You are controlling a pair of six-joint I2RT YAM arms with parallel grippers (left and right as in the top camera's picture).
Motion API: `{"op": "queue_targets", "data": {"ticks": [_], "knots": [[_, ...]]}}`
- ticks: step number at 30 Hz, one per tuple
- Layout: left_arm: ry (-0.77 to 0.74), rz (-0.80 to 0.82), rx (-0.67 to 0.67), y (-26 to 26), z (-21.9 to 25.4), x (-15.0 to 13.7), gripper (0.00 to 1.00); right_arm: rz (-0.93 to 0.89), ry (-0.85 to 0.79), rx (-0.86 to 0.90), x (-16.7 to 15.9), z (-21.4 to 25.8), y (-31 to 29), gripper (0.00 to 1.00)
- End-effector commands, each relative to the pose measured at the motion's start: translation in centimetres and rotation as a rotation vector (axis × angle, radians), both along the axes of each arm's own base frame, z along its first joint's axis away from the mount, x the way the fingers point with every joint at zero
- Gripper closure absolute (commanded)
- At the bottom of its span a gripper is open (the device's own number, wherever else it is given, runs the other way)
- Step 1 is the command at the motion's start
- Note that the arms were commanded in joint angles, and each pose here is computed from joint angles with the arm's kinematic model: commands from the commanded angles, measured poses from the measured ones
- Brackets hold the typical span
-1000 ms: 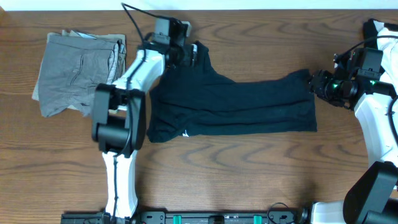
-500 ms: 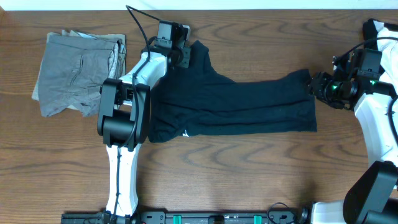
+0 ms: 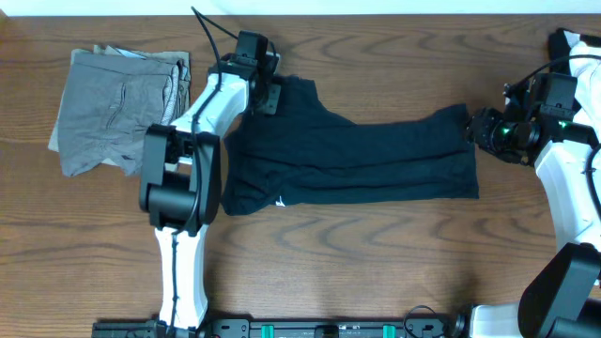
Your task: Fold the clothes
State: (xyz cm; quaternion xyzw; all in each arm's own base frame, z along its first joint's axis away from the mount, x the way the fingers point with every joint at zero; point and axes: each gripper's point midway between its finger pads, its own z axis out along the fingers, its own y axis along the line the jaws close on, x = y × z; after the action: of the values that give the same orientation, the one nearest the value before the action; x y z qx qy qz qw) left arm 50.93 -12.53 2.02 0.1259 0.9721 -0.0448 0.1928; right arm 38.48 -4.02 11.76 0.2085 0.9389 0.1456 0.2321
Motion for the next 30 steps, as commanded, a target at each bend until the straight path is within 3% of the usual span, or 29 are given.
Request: {"op": "queue_targets", "data": {"ticks": [1,9,12,30], "knots": [[-0.092,0.004,0.033,1.1,6.3,-0.1,0.94,0.024,-0.039,-0.062,0.9,0.3,-0.9,0.45],[-0.03,0.001,0.047,1.6,8.0,-2.8,0.94,0.052,-0.123,-0.16,4.1,-0.7,-2.5,0.5],[0.01,0.0,0.056,1.8,7.3,-3.7,0.94,0.052,-0.117,-0.158,5.1,-2.6,-2.8,0.42],[0.021,0.0,0.059,1.9,7.2,-3.9,0.94,0.087,-0.175,-0.112,10.0,-11.4,-2.7,0.35]]}}
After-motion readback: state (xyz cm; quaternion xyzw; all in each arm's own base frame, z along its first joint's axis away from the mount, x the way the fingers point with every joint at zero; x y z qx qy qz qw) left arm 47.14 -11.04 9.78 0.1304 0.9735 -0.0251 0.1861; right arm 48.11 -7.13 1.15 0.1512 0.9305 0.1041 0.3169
